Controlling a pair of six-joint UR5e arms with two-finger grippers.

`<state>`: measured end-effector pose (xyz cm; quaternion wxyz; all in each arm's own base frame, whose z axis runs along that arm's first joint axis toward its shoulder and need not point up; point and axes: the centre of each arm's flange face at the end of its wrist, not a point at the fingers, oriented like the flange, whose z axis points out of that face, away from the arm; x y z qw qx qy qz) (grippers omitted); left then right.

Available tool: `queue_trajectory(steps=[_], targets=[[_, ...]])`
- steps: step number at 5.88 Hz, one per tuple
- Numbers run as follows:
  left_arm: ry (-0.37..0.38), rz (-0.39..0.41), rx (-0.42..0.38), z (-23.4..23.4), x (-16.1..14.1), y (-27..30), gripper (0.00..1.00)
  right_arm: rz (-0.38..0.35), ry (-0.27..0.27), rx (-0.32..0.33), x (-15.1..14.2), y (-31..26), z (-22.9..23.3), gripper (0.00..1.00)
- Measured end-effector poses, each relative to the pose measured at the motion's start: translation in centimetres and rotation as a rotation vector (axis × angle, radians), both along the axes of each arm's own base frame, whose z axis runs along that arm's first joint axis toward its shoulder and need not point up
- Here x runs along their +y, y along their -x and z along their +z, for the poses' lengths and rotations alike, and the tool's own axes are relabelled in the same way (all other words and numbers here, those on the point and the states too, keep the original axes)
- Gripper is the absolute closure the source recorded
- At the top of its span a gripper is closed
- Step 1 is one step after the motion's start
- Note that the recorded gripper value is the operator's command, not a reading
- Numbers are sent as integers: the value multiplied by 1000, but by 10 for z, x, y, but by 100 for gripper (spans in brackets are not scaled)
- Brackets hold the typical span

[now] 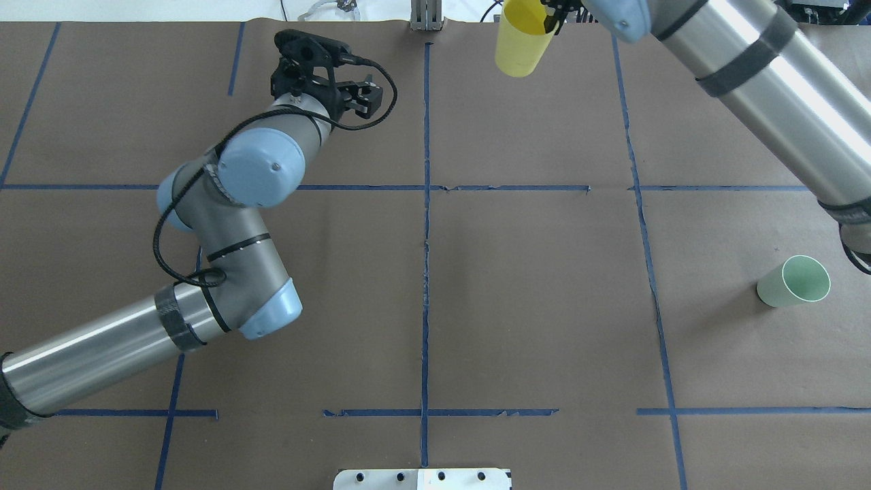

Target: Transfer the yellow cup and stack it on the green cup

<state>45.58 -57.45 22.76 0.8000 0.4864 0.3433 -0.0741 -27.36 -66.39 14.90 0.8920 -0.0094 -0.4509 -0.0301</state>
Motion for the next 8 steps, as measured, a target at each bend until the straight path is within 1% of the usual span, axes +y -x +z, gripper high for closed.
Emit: queue_trajectory(steps=[1, 2, 3, 4, 6, 7, 8], targets=[[98, 91, -24, 27, -15, 37, 0, -2, -39, 15, 36, -26, 46, 100], [230, 185, -40, 44, -20, 74, 0, -12, -76, 29, 66, -52, 83, 100], [379, 250, -32, 54, -11, 107, 0, -35, -116, 46, 94, -82, 123, 100], [484, 270, -13, 58, 6, 132, 0, -71, -140, 76, 128, -111, 173, 100], [537, 298, 15, 60, 30, 153, 0, -192, -163, 155, 198, -161, 282, 100], [554, 308, 21, 65, 35, 155, 0, -226, -165, 169, 225, -178, 326, 100], [566, 307, 28, 68, 37, 155, 0, -237, -174, 170, 242, -187, 354, 100]])
